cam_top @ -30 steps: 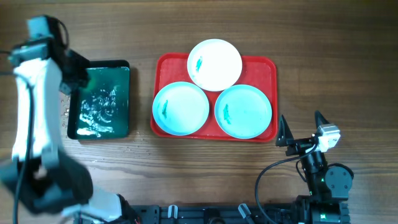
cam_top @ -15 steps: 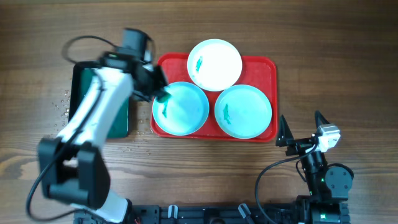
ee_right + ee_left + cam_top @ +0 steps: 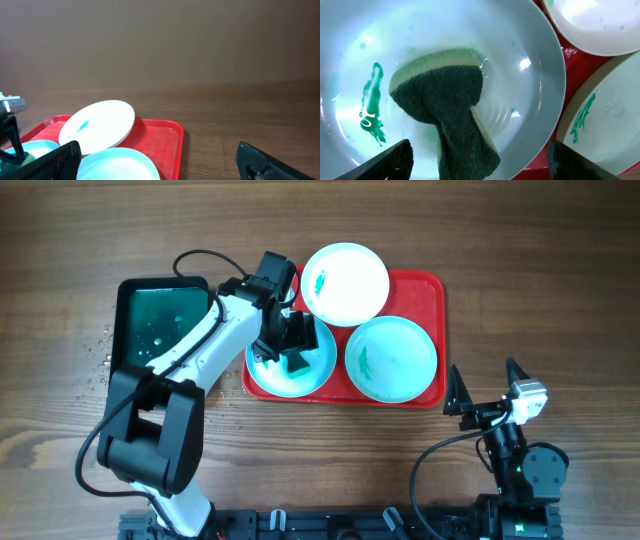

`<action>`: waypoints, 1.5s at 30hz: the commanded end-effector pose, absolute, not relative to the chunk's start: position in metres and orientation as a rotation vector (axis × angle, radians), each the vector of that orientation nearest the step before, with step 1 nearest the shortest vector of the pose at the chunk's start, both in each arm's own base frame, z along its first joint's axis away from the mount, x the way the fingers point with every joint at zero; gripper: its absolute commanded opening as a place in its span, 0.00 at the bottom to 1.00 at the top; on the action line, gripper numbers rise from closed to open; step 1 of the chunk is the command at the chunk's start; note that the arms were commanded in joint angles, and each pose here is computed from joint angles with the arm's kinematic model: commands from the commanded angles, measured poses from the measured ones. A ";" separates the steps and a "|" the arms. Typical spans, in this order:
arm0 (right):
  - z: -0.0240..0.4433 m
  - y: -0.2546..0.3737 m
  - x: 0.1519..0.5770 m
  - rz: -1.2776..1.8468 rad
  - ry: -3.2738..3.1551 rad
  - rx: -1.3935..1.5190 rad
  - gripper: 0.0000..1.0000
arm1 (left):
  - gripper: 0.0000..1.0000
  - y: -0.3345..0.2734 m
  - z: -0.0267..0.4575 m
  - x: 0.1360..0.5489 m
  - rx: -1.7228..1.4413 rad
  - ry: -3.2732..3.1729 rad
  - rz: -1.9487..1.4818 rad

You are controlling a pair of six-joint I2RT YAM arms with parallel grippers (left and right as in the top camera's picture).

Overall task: Clean dirty plates on tray and stack at the side
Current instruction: 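Carry the sponge to the front-left plate and set it down, then reach the right gripper to the front-left plate rim and grasp it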

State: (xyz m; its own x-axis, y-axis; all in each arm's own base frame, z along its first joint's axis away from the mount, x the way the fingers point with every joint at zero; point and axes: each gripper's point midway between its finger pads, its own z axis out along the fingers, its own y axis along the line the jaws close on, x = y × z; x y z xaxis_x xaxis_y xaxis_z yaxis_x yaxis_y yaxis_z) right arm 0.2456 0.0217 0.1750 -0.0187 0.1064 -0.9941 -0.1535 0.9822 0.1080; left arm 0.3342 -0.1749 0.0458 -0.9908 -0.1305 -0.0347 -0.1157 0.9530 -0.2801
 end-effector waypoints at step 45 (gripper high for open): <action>0.430 0.140 0.282 1.273 1.680 -0.430 0.99 | 1.00 -0.003 0.203 0.364 -0.744 2.617 -0.356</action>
